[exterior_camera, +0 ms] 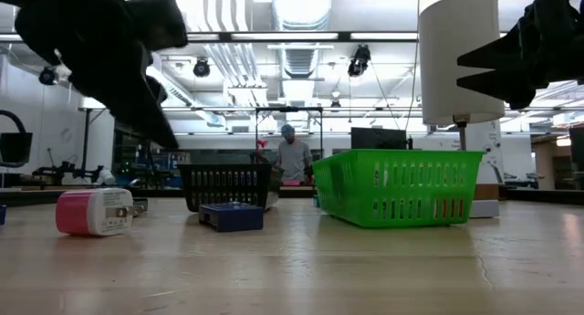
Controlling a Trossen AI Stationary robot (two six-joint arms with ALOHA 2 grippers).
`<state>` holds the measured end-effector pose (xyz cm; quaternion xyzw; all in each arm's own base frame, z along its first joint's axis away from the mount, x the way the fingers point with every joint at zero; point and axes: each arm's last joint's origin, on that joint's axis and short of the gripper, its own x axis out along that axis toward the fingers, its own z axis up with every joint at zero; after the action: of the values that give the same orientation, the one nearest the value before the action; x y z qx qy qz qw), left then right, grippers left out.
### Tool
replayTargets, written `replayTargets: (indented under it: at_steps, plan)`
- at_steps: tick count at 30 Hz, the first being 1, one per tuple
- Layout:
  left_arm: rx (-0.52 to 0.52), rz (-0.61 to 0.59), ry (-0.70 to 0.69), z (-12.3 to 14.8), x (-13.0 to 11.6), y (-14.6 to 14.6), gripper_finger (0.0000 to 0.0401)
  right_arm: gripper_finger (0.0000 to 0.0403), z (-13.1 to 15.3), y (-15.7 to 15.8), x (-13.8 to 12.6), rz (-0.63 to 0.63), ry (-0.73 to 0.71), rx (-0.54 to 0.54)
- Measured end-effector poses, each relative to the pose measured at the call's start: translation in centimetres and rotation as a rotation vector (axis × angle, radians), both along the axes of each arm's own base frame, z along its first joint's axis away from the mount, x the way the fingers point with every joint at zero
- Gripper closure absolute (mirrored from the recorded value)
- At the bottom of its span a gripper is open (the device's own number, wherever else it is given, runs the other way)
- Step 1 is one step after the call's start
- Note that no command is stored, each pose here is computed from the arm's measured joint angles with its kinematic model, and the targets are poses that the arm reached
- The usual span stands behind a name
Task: Pick & Place Office items
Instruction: Put the pink charger adapter into the green bin
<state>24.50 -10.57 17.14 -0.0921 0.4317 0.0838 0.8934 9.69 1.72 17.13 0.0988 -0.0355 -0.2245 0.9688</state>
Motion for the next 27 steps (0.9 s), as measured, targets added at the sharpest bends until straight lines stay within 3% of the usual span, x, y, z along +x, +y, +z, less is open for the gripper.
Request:
replayTargets:
  at_steps: [10, 19, 27]
  plan:
    - [-0.02, -0.322, -0.003, 1.5, -0.5, -2.7, 0.018, 0.009, 0.0, 0.0, 0.0, 0.0, 0.0, 0.0]
    - [0.057, -0.426, 0.018, 1.3, -0.9, -3.0, 0.018, 0.0096, 0.0, 0.0, 0.0, 0.0, 0.0, 0.0]
    - [0.07, -0.445, 0.024, 1.2, -1.1, -3.0, 0.018, 0.0099, 0.0, 0.0, 0.0, 0.0, 0.0, 0.0]
